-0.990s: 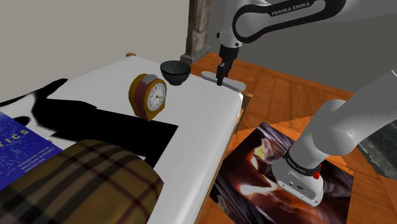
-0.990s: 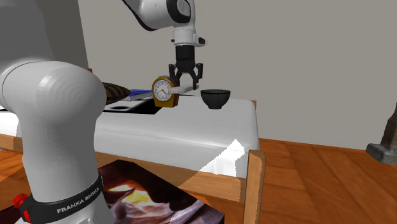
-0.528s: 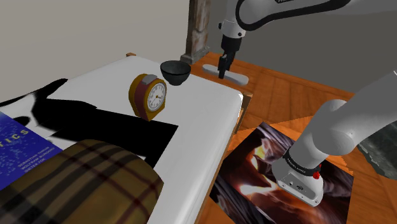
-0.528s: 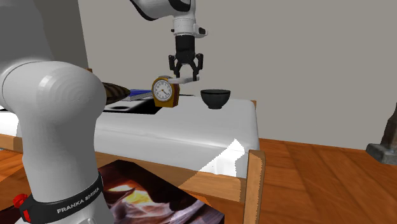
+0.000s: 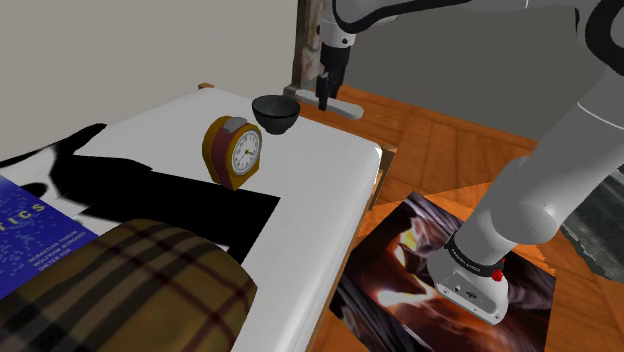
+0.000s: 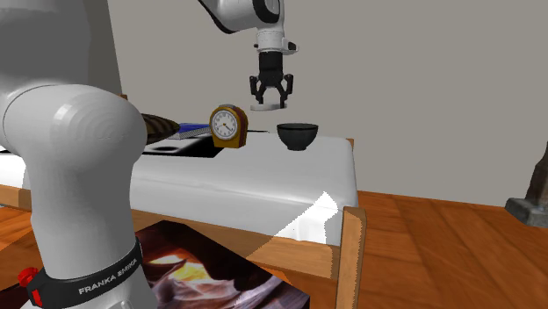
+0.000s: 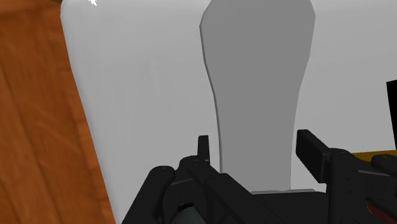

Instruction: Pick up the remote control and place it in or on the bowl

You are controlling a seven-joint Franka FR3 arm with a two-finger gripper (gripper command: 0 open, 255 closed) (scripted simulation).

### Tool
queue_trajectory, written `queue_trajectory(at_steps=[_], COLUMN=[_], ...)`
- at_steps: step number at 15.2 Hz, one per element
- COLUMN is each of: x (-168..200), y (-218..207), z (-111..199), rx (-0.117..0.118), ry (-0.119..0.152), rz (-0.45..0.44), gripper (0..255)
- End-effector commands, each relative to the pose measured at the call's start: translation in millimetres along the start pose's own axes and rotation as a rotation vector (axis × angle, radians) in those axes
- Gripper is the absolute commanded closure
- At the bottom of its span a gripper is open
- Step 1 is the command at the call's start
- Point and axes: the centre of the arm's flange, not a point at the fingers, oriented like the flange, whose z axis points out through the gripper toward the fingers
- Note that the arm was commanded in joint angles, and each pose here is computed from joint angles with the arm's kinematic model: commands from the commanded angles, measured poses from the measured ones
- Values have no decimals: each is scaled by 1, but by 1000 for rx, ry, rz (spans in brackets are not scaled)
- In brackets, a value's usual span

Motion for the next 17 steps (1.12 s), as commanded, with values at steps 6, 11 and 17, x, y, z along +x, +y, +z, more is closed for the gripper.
queue_trajectory(at_steps=[6,11,17], x=[95,160,205], y=[19,31,39], z=[-3,-4,10], rx=[0,0,0], ry=[1,1,1], rz=[0,0,0], gripper=[255,255,255])
